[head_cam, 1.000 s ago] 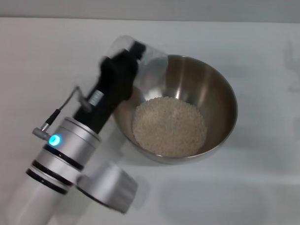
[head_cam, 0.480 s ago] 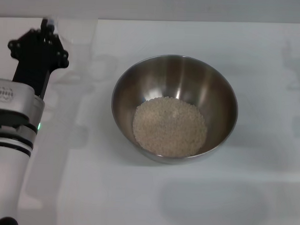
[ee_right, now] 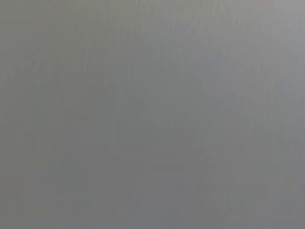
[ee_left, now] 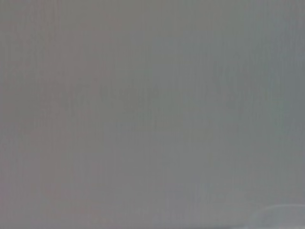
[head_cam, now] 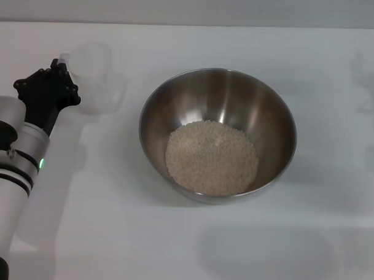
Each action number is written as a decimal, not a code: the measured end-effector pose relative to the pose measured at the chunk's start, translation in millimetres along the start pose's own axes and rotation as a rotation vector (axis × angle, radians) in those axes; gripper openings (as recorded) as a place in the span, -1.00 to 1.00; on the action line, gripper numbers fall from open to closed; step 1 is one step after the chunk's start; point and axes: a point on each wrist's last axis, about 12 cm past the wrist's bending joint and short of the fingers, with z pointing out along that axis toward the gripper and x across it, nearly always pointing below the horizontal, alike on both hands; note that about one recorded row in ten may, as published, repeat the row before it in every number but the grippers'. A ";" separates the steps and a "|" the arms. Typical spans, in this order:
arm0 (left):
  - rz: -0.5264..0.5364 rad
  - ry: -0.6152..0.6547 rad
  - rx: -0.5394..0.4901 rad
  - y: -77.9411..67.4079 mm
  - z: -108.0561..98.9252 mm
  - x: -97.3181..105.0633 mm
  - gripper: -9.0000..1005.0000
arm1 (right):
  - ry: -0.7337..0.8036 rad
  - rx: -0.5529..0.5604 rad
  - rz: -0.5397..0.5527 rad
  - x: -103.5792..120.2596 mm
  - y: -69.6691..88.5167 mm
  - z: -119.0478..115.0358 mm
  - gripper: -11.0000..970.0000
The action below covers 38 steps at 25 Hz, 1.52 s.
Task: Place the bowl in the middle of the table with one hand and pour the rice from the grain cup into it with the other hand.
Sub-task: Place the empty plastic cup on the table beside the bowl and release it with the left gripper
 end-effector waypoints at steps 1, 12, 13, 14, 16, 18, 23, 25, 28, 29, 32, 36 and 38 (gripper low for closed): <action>0.000 0.000 0.000 0.0 0.0 0.0 -0.93 | 0.000 0.000 0.000 0.0 0.0 0.0 0.05; 0.003 0.035 0.005 1.1 -1.0 5.3 -0.93 | 0.002 0.004 0.000 0.3 -0.3 -1.1 0.05; 0.002 0.041 0.006 0.9 -1.1 6.1 -0.93 | 0.002 0.003 0.000 0.3 -0.2 -1.1 0.05; 0.002 0.048 0.008 0.6 -1.2 6.9 -0.93 | 0.003 0.003 0.000 0.3 -0.2 -1.2 0.05; 0.002 0.061 0.011 0.3 -1.2 8.4 -0.93 | 0.003 0.002 0.000 0.4 -0.2 -1.3 0.05; 0.002 0.066 0.012 0.3 -1.2 8.9 -0.92 | 0.003 0.002 0.000 0.4 0.0 -1.4 0.05; 0.003 0.084 0.024 0.1 -2.2 11.0 -0.77 | 0.003 0.001 0.001 0.3 0.1 -1.4 0.05; -0.011 0.088 0.023 1.5 -5.2 12.8 -0.64 | 0.003 0.001 0.001 0.4 0.1 -1.5 0.05; -0.021 0.088 0.024 2.9 -9.1 14.8 -0.48 | 0.003 0.000 0.001 0.4 0.1 -1.3 0.05; -0.026 0.089 0.024 3.4 -10.9 15.6 -0.45 | 0.003 0.000 0.001 0.4 0.3 -1.0 0.05; -0.038 0.084 0.015 6.1 -16.1 17.4 -0.36 | 0.005 -0.001 0.001 0.6 0.5 -0.3 0.05; -0.050 0.078 0.010 6.4 -26.6 20.6 -0.24 | 0.007 0.002 0.000 1.0 -0.4 0.5 0.05; -0.053 0.058 0.008 6.6 -35.4 21.4 -0.19 | 0.009 0.004 -0.002 1.3 -1.1 0.3 0.05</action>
